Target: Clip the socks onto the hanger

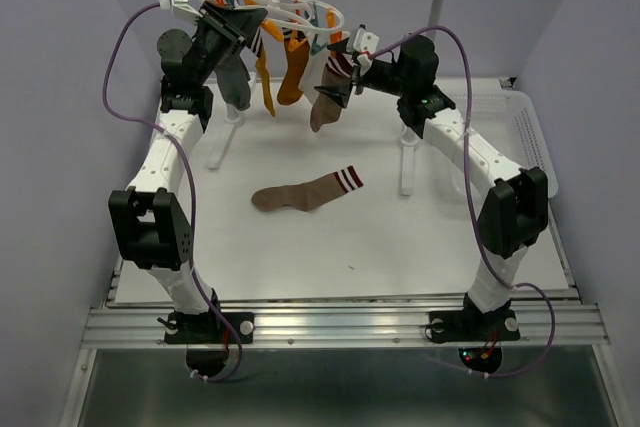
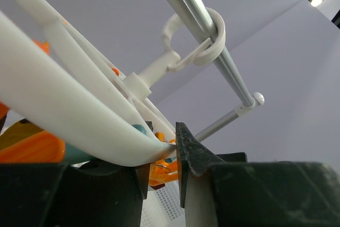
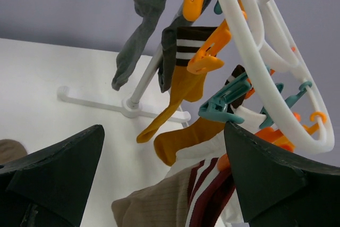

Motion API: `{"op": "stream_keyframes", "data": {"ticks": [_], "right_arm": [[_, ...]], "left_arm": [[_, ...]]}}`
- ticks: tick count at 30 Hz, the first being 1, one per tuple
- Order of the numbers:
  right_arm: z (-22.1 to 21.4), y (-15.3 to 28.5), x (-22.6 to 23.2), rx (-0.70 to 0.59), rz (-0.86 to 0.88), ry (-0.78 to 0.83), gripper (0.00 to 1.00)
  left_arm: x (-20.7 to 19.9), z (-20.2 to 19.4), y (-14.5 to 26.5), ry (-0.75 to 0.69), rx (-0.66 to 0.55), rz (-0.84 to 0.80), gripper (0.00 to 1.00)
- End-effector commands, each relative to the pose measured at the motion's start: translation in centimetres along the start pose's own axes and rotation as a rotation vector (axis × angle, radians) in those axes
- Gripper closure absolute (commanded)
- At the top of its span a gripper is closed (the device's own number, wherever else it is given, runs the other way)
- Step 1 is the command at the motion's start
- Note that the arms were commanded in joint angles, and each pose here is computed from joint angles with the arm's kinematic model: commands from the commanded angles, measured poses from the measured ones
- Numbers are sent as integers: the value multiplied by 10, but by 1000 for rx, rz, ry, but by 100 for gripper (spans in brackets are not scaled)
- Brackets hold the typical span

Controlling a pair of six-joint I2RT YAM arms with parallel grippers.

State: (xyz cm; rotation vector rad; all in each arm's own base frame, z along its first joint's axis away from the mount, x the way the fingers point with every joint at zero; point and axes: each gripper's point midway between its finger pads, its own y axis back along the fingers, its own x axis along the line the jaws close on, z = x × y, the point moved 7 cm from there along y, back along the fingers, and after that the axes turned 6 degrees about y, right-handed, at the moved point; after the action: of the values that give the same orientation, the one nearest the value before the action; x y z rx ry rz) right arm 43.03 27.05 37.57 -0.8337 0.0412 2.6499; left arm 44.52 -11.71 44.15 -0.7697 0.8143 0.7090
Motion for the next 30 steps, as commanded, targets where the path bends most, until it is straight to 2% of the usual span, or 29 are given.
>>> {"op": "stream_keyframes", "data": {"ticks": [1, 5, 12, 14, 16, 25, 27, 29, 30], "right_arm": [[18, -8, -23, -56, -79, 72, 1], [17, -11, -25, -60, -78, 79, 2], [15, -11, -34, -39, -130, 121, 11], [12, -11, -36, -28, -143, 145, 17], [11, -11, -37, -21, -152, 161, 28], [5, -11, -45, 4, -207, 192, 37], [6, -11, -43, -19, -208, 196, 41], [9, -10, -44, -33, -216, 203, 52], [10, -10, -44, -41, -217, 210, 54]], "left_arm": [[-22, 3, 5, -51, 17, -86, 71], [-21, 2, 5, -50, 25, -87, 71], [-19, 1, 6, -49, 34, -85, 72], [-18, 1, 5, -47, 38, -85, 73], [-18, 1, 5, -51, 38, -88, 73], [-17, 2, 3, -51, 42, -90, 76], [-17, 2, 3, -48, 43, -93, 76], [-16, 3, 2, -48, 43, -93, 77], [-17, 2, 1, -48, 45, -95, 77]]}}
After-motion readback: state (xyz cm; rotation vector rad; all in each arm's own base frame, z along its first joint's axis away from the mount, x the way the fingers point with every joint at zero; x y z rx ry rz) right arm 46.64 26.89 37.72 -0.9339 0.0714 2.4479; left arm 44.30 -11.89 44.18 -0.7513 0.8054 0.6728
